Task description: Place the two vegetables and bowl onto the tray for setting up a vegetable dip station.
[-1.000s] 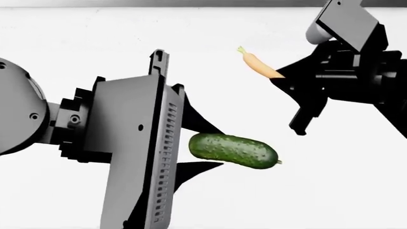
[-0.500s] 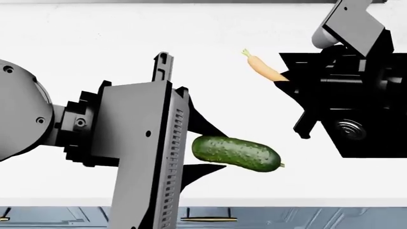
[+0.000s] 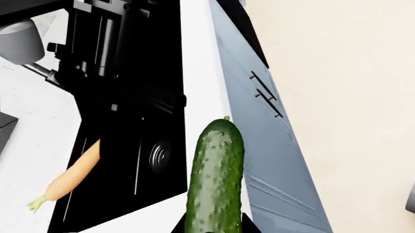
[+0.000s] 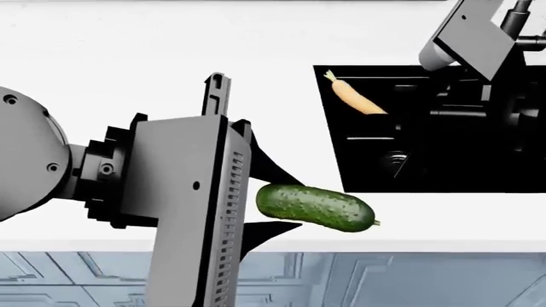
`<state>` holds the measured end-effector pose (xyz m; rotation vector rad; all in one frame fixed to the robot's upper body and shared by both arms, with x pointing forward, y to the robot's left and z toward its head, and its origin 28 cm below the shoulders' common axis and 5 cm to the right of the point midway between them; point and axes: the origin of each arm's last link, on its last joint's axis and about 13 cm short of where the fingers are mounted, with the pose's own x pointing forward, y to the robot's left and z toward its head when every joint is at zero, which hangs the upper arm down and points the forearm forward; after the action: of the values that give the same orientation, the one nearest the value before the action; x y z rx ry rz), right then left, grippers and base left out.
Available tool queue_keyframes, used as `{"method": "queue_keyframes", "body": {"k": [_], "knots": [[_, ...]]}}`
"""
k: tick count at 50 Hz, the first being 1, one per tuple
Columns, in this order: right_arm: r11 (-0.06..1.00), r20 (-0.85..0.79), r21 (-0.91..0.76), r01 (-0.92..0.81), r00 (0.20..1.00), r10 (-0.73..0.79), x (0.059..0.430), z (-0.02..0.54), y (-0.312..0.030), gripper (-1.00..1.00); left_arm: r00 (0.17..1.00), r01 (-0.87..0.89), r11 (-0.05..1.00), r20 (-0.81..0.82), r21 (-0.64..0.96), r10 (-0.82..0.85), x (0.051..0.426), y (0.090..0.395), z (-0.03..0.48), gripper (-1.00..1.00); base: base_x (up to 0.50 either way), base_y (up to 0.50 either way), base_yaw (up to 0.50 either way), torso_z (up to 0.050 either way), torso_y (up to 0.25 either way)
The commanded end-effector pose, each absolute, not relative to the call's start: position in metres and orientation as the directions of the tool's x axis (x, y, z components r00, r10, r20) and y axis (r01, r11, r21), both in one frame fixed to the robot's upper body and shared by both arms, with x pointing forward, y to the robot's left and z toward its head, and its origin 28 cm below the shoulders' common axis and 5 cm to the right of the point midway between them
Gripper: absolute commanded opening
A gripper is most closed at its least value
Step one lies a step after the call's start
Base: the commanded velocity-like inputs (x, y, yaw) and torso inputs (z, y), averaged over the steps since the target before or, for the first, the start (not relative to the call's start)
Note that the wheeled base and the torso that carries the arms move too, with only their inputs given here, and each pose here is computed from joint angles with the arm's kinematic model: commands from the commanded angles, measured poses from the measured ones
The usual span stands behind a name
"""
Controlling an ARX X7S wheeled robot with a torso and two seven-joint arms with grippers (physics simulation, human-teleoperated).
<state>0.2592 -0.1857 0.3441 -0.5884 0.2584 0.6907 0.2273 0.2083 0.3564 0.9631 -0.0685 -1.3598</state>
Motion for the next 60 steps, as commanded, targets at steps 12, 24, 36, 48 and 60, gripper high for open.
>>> {"method": "queue_keyframes", "body": {"k": [12, 24, 36, 48, 60], "knots": [[0.638, -0.412, -0.404, -0.656, 0.753, 0.513, 0.2577, 0.3409, -0.1898, -1.0, 0.295, 0.767, -0.077, -0.456, 0.637, -0.84, 0.2259, 0.2077, 0.3591, -1.0, 0.0, -0.5, 0.0, 0.0, 0.0], [0.639, -0.411, -0.404, -0.655, 0.754, 0.513, 0.2553, 0.3404, -0.1891, -1.0, 0.296, 0.763, -0.077, -0.453, 0.641, -0.841, 0.2238, 0.2085, 0.3588, -1.0, 0.0, -0.5, 0.0, 0.0, 0.001], [0.641, -0.408, -0.402, -0.654, 0.755, 0.514, 0.2556, 0.3401, -0.1888, -1.0, 0.296, 0.762, -0.074, -0.448, 0.643, -0.844, 0.2248, 0.2087, 0.3581, -1.0, 0.0, -0.5, 0.0, 0.0, 0.0], [0.641, -0.409, -0.406, -0.652, 0.757, 0.51, 0.2537, 0.3413, -0.1879, -1.0, 0.298, 0.761, -0.069, -0.442, 0.645, -0.846, 0.2233, 0.2104, 0.3578, -1.0, 0.0, -0.5, 0.0, 0.0, 0.0], [0.635, -0.412, -0.411, -0.654, 0.755, 0.511, 0.2536, 0.3398, -0.1876, -1.0, 0.304, 0.757, -0.064, -0.439, 0.65, -0.845, 0.222, 0.212, 0.3575, -1.0, 0.0, -0.5, 0.0, 0.001, 0.001]]}}
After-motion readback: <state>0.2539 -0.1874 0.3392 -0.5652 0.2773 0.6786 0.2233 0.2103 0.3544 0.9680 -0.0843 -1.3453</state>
